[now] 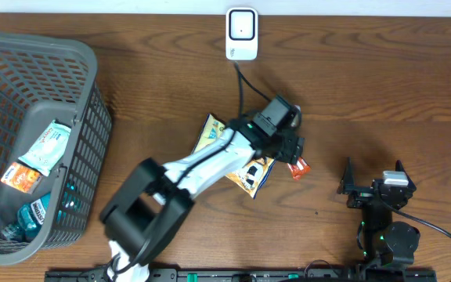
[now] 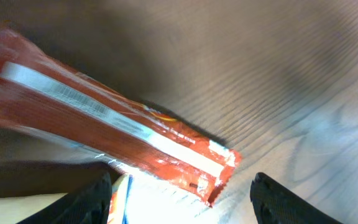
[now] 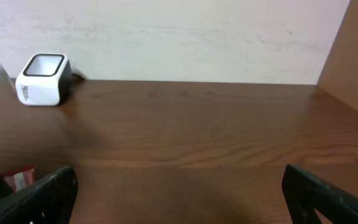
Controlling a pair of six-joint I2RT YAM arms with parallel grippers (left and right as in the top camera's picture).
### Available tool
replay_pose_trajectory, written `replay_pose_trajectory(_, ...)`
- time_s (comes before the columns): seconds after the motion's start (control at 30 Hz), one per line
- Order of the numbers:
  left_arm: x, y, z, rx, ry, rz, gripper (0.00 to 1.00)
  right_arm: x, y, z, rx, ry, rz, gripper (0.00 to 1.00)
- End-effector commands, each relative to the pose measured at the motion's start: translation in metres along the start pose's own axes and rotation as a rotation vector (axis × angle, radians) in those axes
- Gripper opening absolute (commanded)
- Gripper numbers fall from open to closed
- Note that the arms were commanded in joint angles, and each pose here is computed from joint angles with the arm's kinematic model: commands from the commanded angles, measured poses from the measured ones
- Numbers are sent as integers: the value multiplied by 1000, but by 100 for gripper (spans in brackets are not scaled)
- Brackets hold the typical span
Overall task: Scan the item barcode
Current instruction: 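Carry the orange bar with the left gripper and release beside the bag, then reach the left gripper into the basket and grasp the Listerine bottle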
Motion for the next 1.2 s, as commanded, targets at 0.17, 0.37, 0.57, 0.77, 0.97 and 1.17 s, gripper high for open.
replay_pose_trajectory(0.17, 30, 111, 40, -252, 23, 116, 74, 0, 0, 0, 0, 8, 4, 99)
replay_pose_trajectory(0.37, 41, 227, 57, -524, -27, 175, 75, 0, 0, 0, 0, 8, 4, 99)
replay_pose_trajectory(0.57, 78, 371, 30, -822, 70, 453, 82, 0, 0, 0, -1, 8, 4, 99)
replay_pose_trajectory(0.77, 150, 447, -49, -890, 594, 969, 83, 0, 0, 0, 0, 8, 4, 99)
replay_pose_trajectory(0.97, 206, 447, -134, -785, 1265, 1071, 84, 0, 0, 0, 0, 8, 4, 99)
replay_pose_trajectory(1.17, 247, 426, -190, -588, 1742, 1074, 84, 0, 0, 0, 0, 8, 4, 99)
Point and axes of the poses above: each gripper's point midway between its finger pads, its own y axis back along the fingers, its own x axis along the line the jaws close on, z = x × y, the point moved 8 cm from there along y, back along the fingers, and after that the axes turned 10 degrees about -y, right-handed, at the moved point
